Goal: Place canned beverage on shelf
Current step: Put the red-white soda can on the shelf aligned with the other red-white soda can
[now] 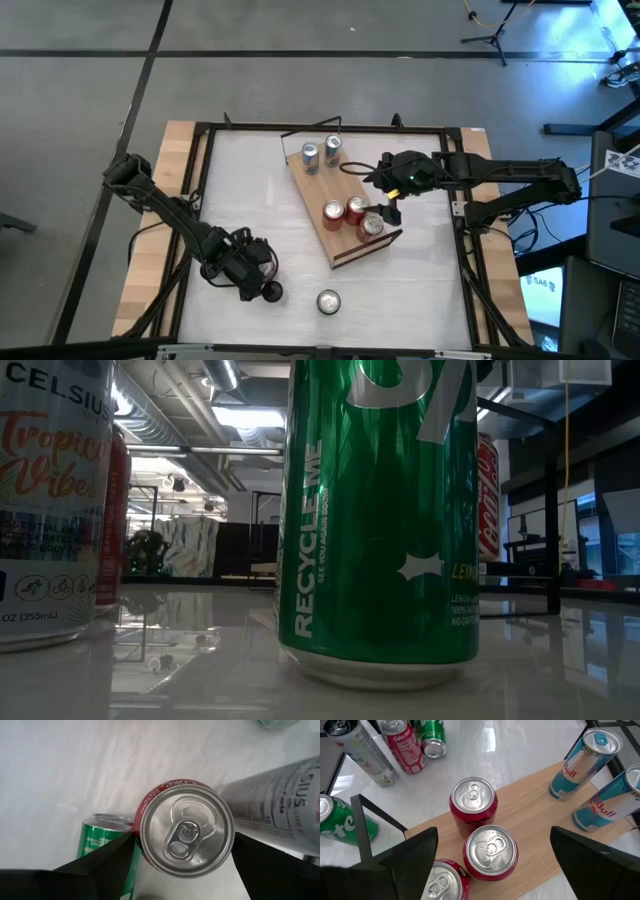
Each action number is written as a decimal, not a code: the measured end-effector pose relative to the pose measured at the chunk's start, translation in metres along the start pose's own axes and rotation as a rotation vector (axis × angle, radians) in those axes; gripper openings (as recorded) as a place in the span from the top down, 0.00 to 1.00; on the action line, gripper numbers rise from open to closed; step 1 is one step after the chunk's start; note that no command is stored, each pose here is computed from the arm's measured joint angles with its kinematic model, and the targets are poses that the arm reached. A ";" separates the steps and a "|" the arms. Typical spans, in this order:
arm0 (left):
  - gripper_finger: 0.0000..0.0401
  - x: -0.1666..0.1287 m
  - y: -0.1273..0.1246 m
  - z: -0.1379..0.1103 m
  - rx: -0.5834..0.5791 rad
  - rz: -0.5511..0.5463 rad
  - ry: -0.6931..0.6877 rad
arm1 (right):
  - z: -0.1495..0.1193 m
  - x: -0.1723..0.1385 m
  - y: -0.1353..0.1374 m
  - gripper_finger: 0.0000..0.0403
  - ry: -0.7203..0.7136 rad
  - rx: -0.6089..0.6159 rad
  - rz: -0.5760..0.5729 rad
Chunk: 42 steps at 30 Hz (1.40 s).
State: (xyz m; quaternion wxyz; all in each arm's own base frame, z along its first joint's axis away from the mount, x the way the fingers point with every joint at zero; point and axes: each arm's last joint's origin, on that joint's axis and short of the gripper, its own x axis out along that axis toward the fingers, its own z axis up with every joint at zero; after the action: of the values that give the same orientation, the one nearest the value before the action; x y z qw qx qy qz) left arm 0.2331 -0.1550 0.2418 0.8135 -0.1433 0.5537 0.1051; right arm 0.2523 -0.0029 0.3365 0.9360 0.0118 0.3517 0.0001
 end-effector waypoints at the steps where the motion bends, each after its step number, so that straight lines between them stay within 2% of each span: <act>1: 0.22 0.000 0.000 0.000 0.000 0.002 -0.002 | 0.000 0.000 0.000 0.06 0.005 0.000 0.000; 17: 0.23 0.000 0.001 0.001 0.001 0.034 -0.040 | -0.002 0.000 0.000 0.06 0.022 0.000 0.000; 30: 0.40 -0.001 0.001 0.002 0.000 0.031 -0.047 | -0.002 0.000 0.000 0.06 0.022 0.000 0.000; 42: 0.41 -0.001 0.001 0.002 0.003 0.051 -0.072 | -0.002 0.000 0.000 0.06 0.022 0.000 0.000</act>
State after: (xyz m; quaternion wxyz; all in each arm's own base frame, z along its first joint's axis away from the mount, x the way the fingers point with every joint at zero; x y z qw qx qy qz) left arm 0.2345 -0.1530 0.2433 0.8303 -0.1243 0.5275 0.1301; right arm 0.2510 -0.0026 0.3348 0.9321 0.0117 0.3621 0.0005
